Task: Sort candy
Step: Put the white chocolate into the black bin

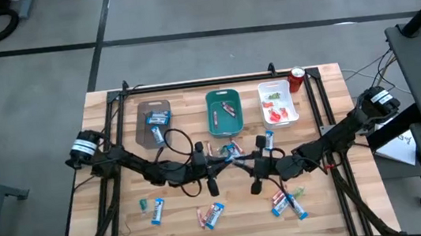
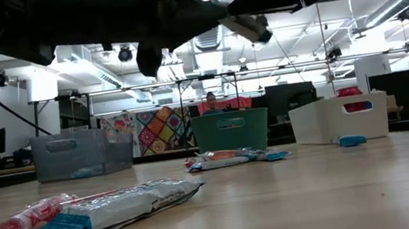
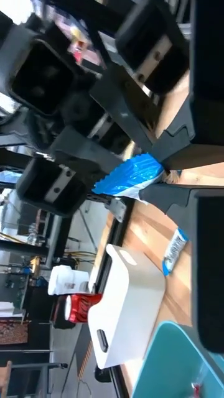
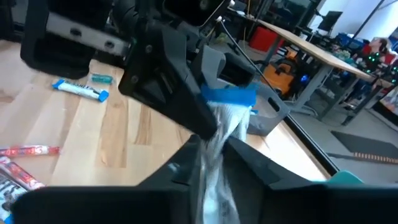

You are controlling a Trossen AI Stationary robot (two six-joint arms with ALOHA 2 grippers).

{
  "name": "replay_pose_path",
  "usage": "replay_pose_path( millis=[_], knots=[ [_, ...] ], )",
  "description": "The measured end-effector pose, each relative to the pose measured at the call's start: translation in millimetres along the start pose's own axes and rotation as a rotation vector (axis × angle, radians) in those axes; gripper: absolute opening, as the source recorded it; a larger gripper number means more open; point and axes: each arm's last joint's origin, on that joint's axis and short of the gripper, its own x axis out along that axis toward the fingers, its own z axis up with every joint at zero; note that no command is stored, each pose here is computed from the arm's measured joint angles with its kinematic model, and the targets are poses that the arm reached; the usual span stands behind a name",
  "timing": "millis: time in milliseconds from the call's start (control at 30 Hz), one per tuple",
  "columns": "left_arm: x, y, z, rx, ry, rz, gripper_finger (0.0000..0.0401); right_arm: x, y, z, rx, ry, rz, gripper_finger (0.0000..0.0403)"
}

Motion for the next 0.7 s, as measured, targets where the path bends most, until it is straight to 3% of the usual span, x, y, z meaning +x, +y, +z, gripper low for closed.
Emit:
replay_pose_path(
  millis=[233, 400, 533, 700],
  knots=[
    [-9, 4, 5, 0.03, 0.102, 0.023, 0.0003, 0, -1, 1, 0.092, -0.001, -0.004, 0.0149],
    [-29, 13, 26, 0.087, 0.275, 0.086, 0.0002, 0, -1, -1, 0.155, 0.01, -0.036, 0.0183],
    [-58, 31, 62, 0.164, 0.462, 0.266, 0.0002, 0, -2, -2, 0.185, 0.021, -0.063, 0.0194],
    [-99, 68, 104, 0.2, 0.623, 0.637, 0.0002, 0, -2, -2, 0.2, 0.02, -0.064, 0.0196]
  ],
)
